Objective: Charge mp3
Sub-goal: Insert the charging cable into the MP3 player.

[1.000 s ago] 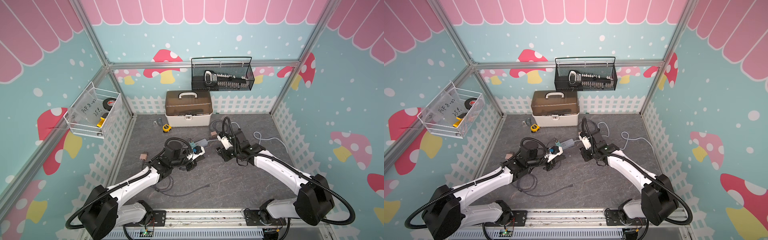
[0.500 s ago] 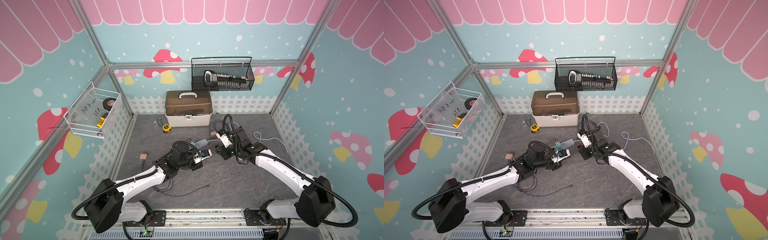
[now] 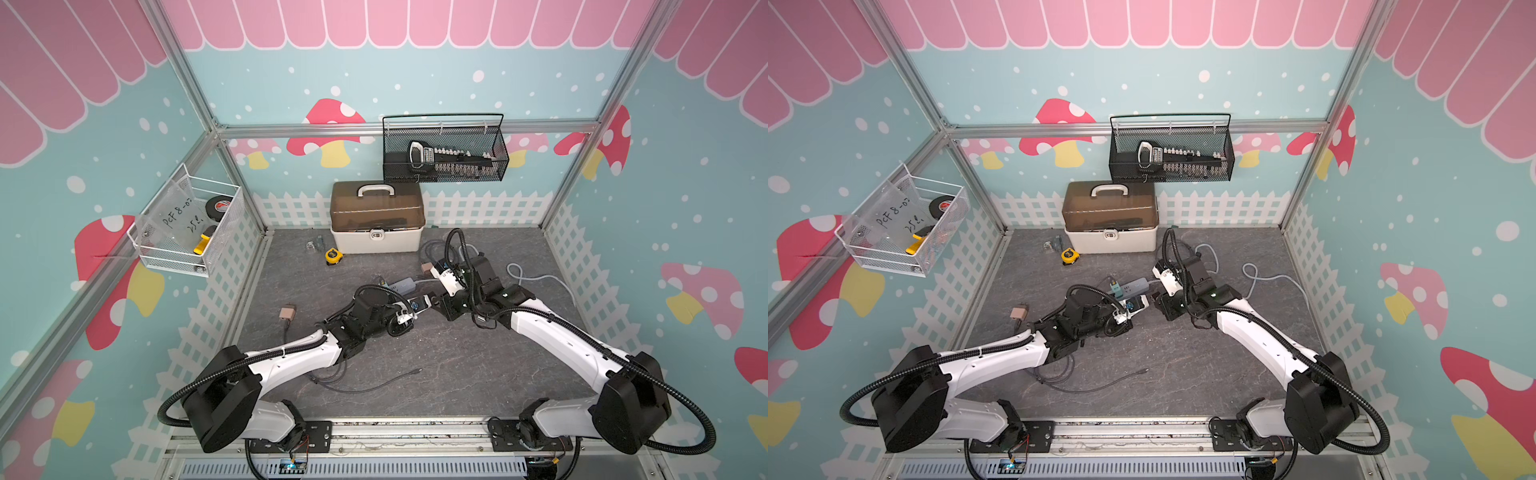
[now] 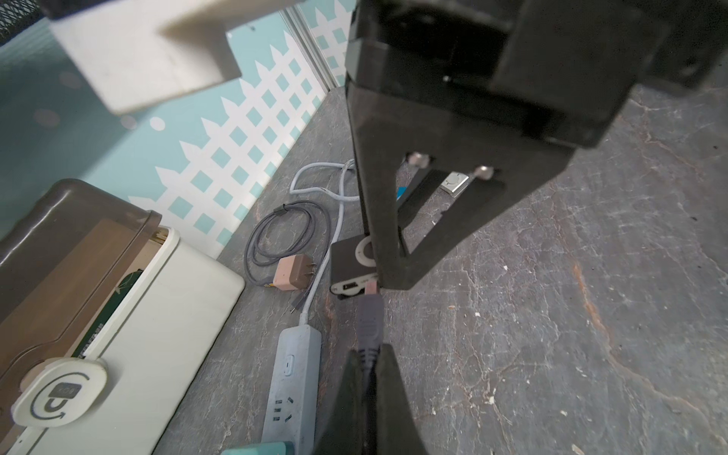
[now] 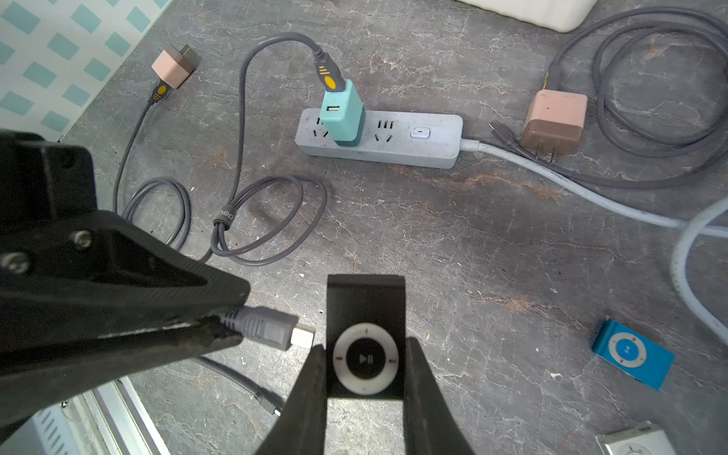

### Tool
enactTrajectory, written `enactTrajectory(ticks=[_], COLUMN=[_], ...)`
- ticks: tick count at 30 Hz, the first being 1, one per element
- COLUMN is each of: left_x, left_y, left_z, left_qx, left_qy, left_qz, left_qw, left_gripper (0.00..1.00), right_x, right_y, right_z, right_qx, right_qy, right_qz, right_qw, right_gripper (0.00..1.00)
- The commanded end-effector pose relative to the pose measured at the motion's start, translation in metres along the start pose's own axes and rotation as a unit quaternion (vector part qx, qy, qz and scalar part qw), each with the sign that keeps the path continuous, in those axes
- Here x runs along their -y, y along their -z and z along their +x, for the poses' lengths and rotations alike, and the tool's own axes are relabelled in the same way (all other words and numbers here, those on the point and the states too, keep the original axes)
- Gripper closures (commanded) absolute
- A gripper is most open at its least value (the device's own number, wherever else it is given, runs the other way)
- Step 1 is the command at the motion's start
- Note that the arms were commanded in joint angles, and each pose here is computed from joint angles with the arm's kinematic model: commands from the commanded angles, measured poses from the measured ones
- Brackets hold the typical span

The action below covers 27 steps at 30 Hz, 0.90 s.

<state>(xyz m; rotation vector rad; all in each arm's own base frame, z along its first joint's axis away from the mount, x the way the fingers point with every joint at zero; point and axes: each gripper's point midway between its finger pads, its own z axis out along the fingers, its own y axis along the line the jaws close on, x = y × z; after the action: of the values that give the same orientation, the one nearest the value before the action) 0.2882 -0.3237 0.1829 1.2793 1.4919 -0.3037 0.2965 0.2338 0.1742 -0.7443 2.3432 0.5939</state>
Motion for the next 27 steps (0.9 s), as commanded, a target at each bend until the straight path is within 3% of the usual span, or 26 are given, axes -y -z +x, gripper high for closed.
enactTrajectory(ticks=[1,14,27], left_x=[-0.014,-0.012,-0.01], left_y=[-0.004,0.0,-0.003], left_z=[-0.015,-0.01,-0.016], left_qx=[0.013,0.002,0.01], left_qy=[-0.019,-0.024,-0.023], left_qz=[-0.028,-0.032,-0.03], left_qw=[0.999,0.999,0.999], left_gripper=[0.97,0.97,0.98], right_x=[-0.007,0.004,0.0], right_y=[0.003,0.011,0.009], right_z=[0.006,0.003,0.003], right_qx=[-0.004,0.005,0.003], right_qy=[0.008,0.007,0.008], right_qz=[-0.016,0.024,0.009], right_qw=[1.0,1.0,1.0], right_gripper=[0.95,0.95,0.95])
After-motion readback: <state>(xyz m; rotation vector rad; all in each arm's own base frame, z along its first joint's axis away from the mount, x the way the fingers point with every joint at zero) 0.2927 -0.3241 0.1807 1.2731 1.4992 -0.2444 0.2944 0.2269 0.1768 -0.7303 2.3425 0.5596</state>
